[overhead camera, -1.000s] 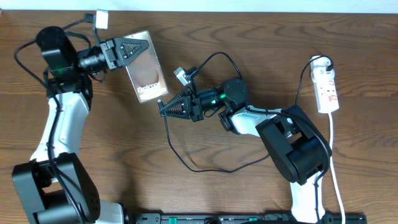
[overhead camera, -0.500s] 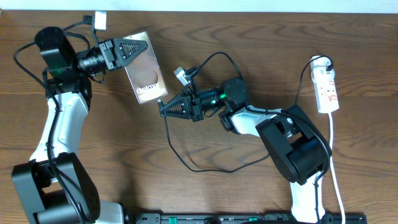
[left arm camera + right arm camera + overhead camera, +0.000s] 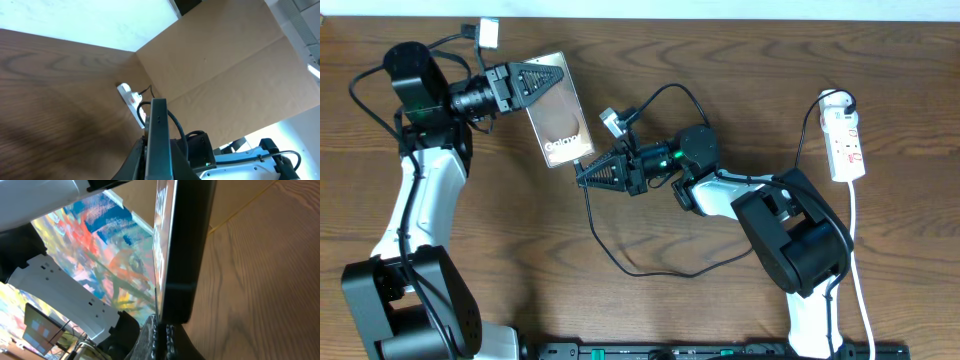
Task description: Plug charger to phone and switch on socket
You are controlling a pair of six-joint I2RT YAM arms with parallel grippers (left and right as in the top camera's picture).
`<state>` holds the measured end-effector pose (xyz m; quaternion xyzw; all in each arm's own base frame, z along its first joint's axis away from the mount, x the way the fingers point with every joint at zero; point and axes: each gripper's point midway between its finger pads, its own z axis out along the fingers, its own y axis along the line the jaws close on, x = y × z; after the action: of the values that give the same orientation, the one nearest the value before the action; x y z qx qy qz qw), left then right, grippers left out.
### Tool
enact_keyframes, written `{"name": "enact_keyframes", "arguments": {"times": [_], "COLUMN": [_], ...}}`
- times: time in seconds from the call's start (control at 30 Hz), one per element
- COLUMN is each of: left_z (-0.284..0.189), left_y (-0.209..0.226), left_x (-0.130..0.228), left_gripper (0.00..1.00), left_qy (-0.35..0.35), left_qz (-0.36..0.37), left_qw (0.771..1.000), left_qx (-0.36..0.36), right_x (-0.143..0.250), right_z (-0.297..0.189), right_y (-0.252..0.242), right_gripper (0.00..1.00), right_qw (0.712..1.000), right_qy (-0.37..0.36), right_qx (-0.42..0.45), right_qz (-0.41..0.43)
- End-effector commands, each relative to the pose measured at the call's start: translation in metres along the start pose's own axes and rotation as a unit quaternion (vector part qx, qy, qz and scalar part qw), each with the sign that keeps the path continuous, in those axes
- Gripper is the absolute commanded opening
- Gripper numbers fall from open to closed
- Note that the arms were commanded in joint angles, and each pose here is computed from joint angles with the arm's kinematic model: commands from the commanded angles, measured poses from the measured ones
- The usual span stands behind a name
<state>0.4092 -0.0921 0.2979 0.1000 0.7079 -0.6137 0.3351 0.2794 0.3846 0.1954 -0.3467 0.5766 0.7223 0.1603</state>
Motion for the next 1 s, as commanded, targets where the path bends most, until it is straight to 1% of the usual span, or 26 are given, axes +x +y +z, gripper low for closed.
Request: {"name": "enact_keyframes", "arguments": {"times": [0.0, 0.77, 0.97], "left_z": [0.001, 0.002, 0.001], "left_y": [-0.004, -0.001, 0.008], "left_x": [0.000, -0.002, -0.002], "left_gripper": [0.07, 0.08, 0.07], "left_qy": [0.005, -0.001, -0.012], "left_qz": [0.014, 0.009, -0.018], "left_qw": [1.000, 1.000, 1.000], "left_qx": [0.006, -0.001, -0.018], "right_x": [-0.005, -0.006, -0.005], "right_z": [0.002, 0.002, 0.002], "right_y": [-0.001, -0.002, -0.003], "right_gripper": [0.01, 0.01, 0.01], "right_qw": [1.000, 1.000, 1.000], "right_qy": [-0.006, -0.009, -0.008], "right_qx": [0.000, 0.002, 0.004], "right_qz": [-0.004, -0.001, 0.002]}}
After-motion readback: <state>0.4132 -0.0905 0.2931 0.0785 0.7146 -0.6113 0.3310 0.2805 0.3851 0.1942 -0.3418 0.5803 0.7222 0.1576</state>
